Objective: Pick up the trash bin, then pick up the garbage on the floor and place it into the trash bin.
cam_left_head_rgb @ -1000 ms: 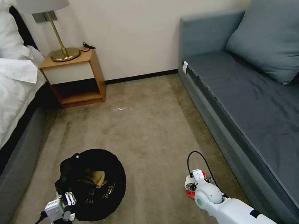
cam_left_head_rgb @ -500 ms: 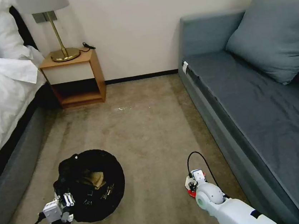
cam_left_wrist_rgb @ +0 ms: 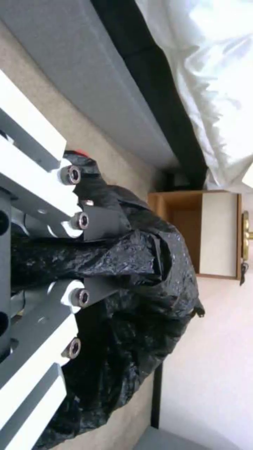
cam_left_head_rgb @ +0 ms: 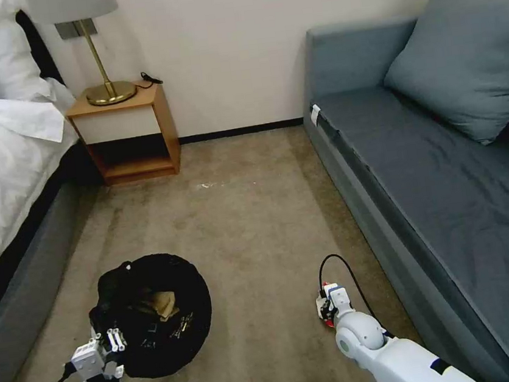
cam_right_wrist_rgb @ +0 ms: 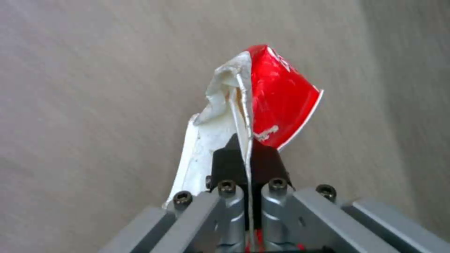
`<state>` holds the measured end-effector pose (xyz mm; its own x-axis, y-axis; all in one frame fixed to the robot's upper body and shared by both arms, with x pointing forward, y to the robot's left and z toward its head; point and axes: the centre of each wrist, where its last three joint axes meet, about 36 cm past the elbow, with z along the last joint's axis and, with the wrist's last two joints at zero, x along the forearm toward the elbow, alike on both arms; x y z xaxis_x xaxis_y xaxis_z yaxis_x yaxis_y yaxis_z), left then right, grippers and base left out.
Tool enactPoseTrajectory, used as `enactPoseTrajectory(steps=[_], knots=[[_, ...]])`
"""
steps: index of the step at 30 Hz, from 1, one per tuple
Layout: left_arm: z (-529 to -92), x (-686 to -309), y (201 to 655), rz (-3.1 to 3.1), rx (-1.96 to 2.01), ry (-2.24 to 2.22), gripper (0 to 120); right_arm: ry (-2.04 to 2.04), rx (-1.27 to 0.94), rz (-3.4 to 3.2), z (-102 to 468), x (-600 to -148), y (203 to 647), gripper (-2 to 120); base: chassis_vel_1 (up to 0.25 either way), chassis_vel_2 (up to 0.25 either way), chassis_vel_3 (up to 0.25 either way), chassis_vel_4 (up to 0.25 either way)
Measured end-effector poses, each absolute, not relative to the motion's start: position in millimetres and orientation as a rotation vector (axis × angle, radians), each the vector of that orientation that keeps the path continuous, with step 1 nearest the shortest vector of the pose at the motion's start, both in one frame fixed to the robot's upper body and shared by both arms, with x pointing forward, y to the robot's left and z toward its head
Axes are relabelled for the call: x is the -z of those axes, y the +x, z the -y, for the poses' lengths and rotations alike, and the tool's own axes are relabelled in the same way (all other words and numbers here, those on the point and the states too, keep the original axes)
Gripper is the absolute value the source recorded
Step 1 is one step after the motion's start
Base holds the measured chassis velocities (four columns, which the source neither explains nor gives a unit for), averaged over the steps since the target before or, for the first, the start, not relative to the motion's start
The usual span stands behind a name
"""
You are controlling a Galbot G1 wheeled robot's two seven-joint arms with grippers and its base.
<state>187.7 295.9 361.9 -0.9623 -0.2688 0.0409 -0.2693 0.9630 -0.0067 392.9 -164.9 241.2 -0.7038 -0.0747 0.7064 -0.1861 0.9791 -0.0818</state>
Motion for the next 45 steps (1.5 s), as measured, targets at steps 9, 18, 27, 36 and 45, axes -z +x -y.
enactPoseTrajectory(steps=[9,18,27,36,45], knots=[[-296,-363,188,3.080,-0.019,0.418,7,0.501,-0.021,2.551,129,-299,387,0,0.000,0.000,0.000,0.000],[-295,-362,188,3.080,-0.020,0.417,7,0.959,0.182,2.582,97,-358,365,0,0.000,0.000,0.000,0.000],[-296,-372,196,3.099,-0.015,0.402,7,1.322,0.479,2.433,80,-399,365,0,0.000,0.000,0.000,0.000],[-291,-375,214,3.104,-0.045,0.390,7,1.540,0.591,2.276,58,-382,381,0,0.000,0.000,0.000,0.000],[-288,-366,225,3.112,-0.123,0.329,7,1.536,0.575,2.316,27,-369,428,0,0.000,0.000,0.000,0.000]])
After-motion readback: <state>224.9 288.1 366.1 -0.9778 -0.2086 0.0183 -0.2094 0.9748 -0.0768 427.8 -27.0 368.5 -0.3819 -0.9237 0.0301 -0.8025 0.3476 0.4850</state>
